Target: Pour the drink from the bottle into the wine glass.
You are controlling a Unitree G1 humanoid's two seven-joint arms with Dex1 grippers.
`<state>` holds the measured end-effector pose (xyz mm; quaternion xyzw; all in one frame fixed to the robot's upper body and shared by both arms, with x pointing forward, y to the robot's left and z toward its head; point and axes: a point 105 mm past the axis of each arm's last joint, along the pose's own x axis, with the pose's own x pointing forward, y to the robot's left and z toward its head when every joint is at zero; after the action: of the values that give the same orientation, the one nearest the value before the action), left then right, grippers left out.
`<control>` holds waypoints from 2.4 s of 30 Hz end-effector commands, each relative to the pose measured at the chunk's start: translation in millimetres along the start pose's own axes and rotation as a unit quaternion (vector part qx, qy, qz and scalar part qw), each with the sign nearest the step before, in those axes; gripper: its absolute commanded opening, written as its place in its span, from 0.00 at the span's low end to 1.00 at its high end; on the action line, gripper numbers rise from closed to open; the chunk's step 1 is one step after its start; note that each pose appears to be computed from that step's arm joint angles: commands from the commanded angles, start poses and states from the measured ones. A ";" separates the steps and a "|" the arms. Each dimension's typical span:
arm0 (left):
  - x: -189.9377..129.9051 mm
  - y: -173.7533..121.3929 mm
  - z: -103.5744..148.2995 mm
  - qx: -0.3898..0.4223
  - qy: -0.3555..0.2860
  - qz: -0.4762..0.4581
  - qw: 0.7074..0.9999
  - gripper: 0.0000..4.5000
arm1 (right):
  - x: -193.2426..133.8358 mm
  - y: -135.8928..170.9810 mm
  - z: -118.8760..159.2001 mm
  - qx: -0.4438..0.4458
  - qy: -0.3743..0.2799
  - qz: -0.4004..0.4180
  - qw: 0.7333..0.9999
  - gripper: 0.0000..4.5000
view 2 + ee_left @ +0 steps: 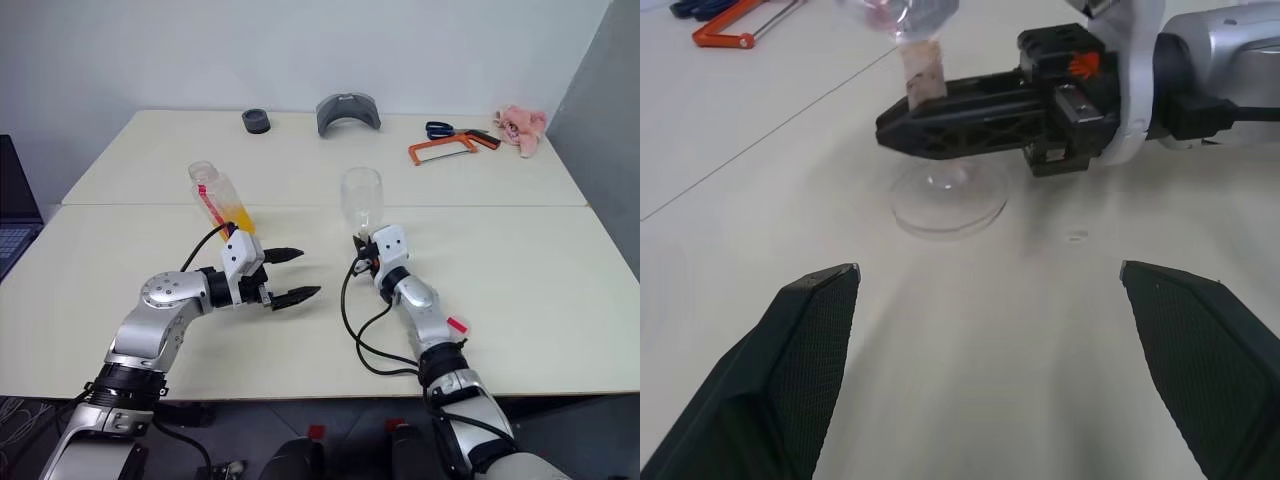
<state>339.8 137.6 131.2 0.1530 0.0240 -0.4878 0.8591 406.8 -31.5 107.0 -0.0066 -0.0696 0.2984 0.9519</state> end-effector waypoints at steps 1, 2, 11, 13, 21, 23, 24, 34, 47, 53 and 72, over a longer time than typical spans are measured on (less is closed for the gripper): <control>-7.4 7.2 8.3 0.015 -0.013 0.017 1.000 1.00 | -0.7 0.7 -2.6 0.009 -0.007 0.004 1.000 0.03; -7.6 7.2 8.0 0.015 -0.013 0.018 1.000 1.00 | -1.4 -0.2 -3.2 0.010 -0.008 0.003 1.000 0.03; -7.1 3.5 4.3 0.013 -0.011 0.015 1.000 1.00 | -9.3 0.1 0.6 0.001 -0.020 0.004 1.000 0.63; -6.0 3.7 4.3 0.013 -0.012 0.014 1.000 1.00 | -12.6 -0.8 3.6 0.003 -0.026 -0.003 1.000 0.63; -4.8 3.4 5.5 0.014 -0.013 0.011 1.000 1.00 | -16.7 -2.9 18.0 -0.006 -0.045 -0.021 0.999 0.63; -4.7 3.3 5.5 0.015 -0.013 0.011 1.000 1.00 | -14.0 -1.2 21.5 -0.008 -0.046 -0.018 0.999 0.63; -4.7 3.4 5.5 0.015 -0.012 0.011 1.000 1.00 | -12.3 -0.9 23.3 -0.008 -0.047 -0.018 0.999 0.63; -15.9 11.1 4.1 0.001 -0.019 0.057 0.998 1.00 | -5.3 3.0 26.4 -0.026 -0.035 0.014 0.999 0.05; -54.5 17.1 13.6 -0.011 -0.027 0.148 0.988 1.00 | 34.3 28.8 32.2 -0.037 -0.025 0.079 0.996 0.04; -67.9 19.3 30.6 -0.002 -0.026 0.152 0.988 1.00 | 36.3 28.0 26.1 -0.036 -0.015 0.080 0.996 0.04; -78.8 26.3 69.0 0.039 -0.026 0.134 0.990 1.00 | 36.8 30.3 25.9 -0.031 -0.024 0.083 0.996 0.56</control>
<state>316.0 197.5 203.3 0.1615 -0.0157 -0.3694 0.9150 414.1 8.6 118.6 -0.0364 -0.0736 0.3706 0.9252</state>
